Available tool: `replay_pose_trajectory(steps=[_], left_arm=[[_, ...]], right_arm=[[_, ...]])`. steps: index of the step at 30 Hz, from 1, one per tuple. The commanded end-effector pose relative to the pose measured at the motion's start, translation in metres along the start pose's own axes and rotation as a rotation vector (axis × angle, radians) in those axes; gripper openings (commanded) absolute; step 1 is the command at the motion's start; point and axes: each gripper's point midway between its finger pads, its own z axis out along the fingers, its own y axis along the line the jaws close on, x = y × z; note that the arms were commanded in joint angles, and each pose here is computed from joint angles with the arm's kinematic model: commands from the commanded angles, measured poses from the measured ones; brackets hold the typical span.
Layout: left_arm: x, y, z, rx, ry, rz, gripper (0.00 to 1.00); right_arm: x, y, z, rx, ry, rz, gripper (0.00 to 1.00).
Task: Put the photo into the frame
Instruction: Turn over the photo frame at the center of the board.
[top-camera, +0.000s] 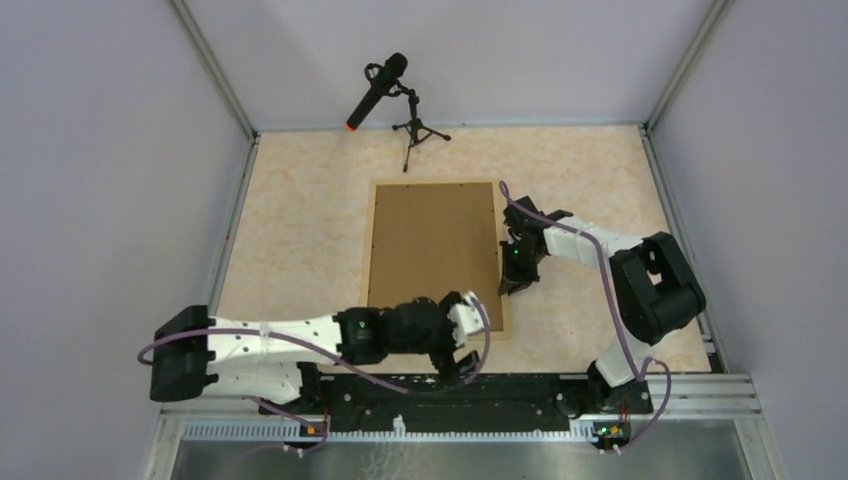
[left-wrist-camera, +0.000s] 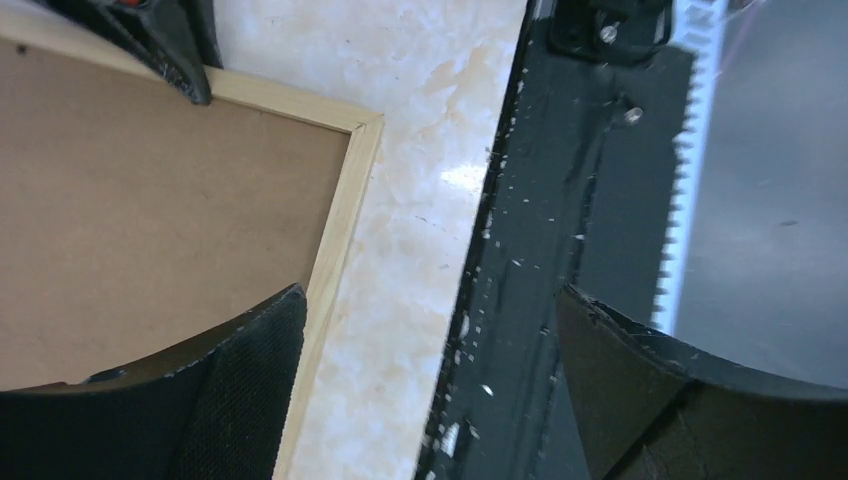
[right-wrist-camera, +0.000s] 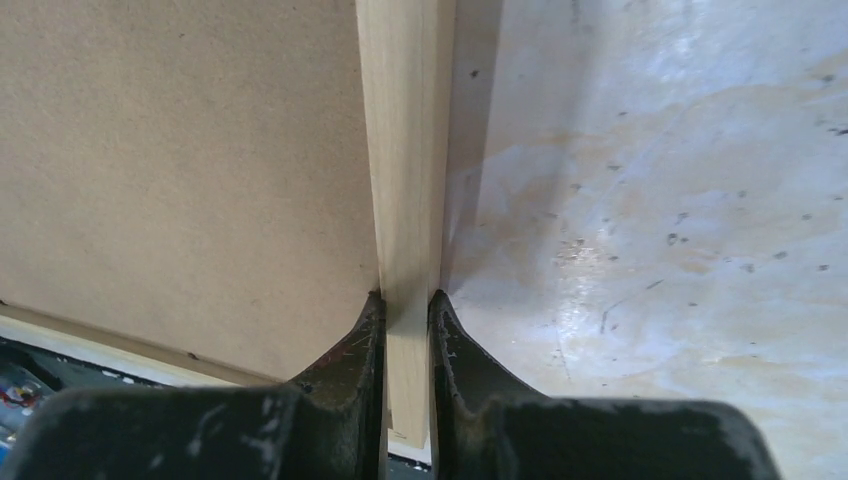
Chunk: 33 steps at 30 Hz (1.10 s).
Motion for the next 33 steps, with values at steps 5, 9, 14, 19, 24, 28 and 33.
replay_pose_trajectory(steps=[5, 9, 14, 19, 24, 28, 33], left_arm=[[-0.003, 0.019, 0.051, -0.370, 0.037, 0.456, 0.95], [0.007, 0.031, 0.069, -0.445, 0.106, 0.508, 0.95], [0.014, 0.042, 0.079, -0.502, 0.131, 0.548, 0.94], [0.004, 0.060, 0.074, -0.639, 0.117, 0.629, 0.90], [-0.005, 0.070, 0.078, -0.718, 0.118, 0.767, 0.90], [-0.020, 0.081, 0.074, -0.840, 0.087, 0.863, 0.82], [-0.044, 0.086, 0.059, -0.957, 0.031, 0.891, 0.44]], right_arm=[[-0.023, 0.017, -0.036, -0.092, -0.063, -0.008, 0.00], [-0.023, 0.017, -0.043, -0.089, -0.069, -0.003, 0.00], [-0.019, 0.021, -0.056, -0.103, -0.070, 0.008, 0.00], [-0.019, 0.026, -0.069, -0.119, -0.076, 0.014, 0.00], [-0.021, 0.034, -0.078, -0.149, -0.087, 0.022, 0.00], [-0.020, 0.036, -0.081, -0.161, -0.088, 0.031, 0.00], [-0.020, 0.038, -0.085, -0.178, -0.106, 0.047, 0.00]])
